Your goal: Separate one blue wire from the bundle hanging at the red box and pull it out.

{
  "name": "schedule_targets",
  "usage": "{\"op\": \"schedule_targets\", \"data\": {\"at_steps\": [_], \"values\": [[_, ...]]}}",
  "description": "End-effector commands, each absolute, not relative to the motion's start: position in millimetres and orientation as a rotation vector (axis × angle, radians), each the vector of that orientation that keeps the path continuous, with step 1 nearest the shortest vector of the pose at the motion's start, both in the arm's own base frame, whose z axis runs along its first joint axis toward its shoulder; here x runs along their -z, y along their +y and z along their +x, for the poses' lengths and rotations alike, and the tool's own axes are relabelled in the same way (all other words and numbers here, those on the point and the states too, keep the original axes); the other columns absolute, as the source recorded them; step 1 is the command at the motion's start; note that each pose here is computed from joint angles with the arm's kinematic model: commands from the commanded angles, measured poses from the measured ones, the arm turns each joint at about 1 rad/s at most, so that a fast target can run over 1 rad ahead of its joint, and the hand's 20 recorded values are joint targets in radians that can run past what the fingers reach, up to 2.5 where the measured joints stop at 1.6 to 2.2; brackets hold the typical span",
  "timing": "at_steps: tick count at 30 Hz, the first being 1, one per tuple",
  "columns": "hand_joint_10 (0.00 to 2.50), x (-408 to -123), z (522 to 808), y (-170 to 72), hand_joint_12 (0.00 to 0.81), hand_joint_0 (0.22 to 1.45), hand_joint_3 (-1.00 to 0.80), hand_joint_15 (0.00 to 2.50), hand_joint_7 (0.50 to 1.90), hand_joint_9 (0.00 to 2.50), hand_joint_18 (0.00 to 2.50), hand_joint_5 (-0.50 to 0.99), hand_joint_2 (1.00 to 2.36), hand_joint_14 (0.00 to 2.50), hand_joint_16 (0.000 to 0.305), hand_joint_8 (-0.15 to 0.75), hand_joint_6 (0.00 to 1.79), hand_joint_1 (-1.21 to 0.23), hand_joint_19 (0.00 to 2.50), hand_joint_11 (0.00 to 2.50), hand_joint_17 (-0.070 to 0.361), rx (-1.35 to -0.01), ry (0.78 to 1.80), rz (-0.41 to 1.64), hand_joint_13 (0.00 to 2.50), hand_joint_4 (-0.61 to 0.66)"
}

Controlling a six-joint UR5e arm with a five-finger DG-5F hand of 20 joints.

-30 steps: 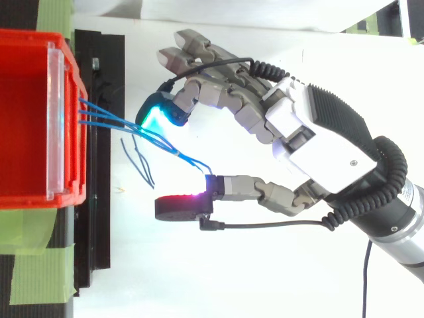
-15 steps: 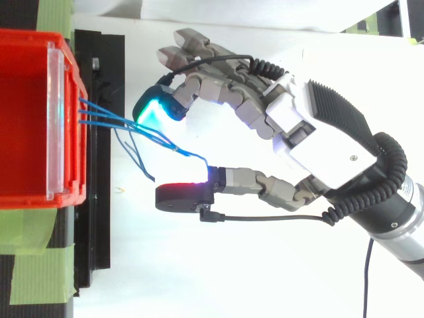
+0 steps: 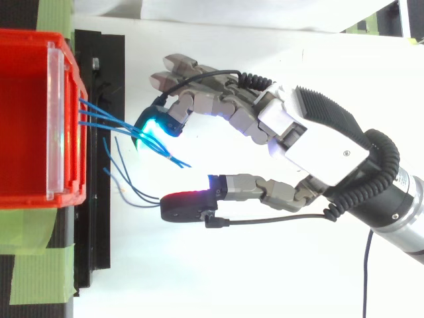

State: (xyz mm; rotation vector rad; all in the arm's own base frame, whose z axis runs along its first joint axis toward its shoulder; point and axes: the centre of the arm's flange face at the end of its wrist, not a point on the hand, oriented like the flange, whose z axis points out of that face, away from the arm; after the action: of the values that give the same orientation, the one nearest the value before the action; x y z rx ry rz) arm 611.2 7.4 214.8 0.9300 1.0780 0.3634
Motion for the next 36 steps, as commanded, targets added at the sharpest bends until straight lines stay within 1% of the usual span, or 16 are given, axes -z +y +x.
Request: {"op": "schedule_targets", "data": {"at_steps": [1, 10, 21, 29, 31, 34, 36], "values": [[0.0, -213.0, 610.5, 5.3, 0.361, 0.63, -0.42, 0.13, 1.08, 0.47, 0.17, -0.15, 1.01, 0.0, 0.052, 0.308, 0.5, -0.59, 0.29, 0.15, 0.118, -0.363, 1.087, 0.933, 0.22, 0.35], [0.01, -214.4, 611.8, 0.6, 0.364, 0.63, -0.41, 0.15, 1.13, 0.51, 0.21, -0.15, 1.01, 0.0, 0.052, 0.312, 0.5, -0.6, 0.31, 0.19, 0.118, -0.38, 1.092, 0.919, 0.25, 0.33], [0.01, -214.9, 613.0, -13.5, 0.366, 0.61, -0.42, 0.16, 1.11, 0.52, 0.22, -0.15, 1.01, 0.01, 0.052, 0.316, 0.5, -0.58, 0.32, 0.2, 0.117, -0.41, 1.077, 0.931, 0.26, 0.34], [0.01, -216.6, 613.5, -21.8, 0.368, 0.61, -0.41, 0.16, 1.11, 0.52, 0.23, -0.15, 1.01, 0.01, 0.052, 0.316, 0.5, -0.57, 0.32, 0.2, 0.117, -0.418, 1.086, 0.916, 0.27, 0.34], [0.01, -217.9, 613.3, -23.5, 0.368, 0.62, -0.4, 0.16, 1.12, 0.52, 0.23, -0.15, 1.01, 0.01, 0.052, 0.317, 0.5, -0.58, 0.33, 0.21, 0.117, -0.422, 1.096, 0.907, 0.27, 0.33], [0.01, -219.0, 612.7, -24.9, 0.369, 0.62, -0.38, 0.17, 1.21, 0.52, 0.25, -0.14, 1.01, 0.01, 0.052, 0.318, 0.5, -0.59, 0.33, 0.2, 0.117, -0.421, 1.103, 0.902, 0.27, 0.3], [0.01, -218.9, 612.6, -25.7, 0.37, 0.63, -0.37, 0.17, 1.31, 0.53, 0.25, -0.13, 1.01, 0.01, 0.052, 0.319, 0.5, -0.61, 0.32, 0.21, 0.117, -0.418, 1.105, 0.901, 0.28, 0.3]]}}
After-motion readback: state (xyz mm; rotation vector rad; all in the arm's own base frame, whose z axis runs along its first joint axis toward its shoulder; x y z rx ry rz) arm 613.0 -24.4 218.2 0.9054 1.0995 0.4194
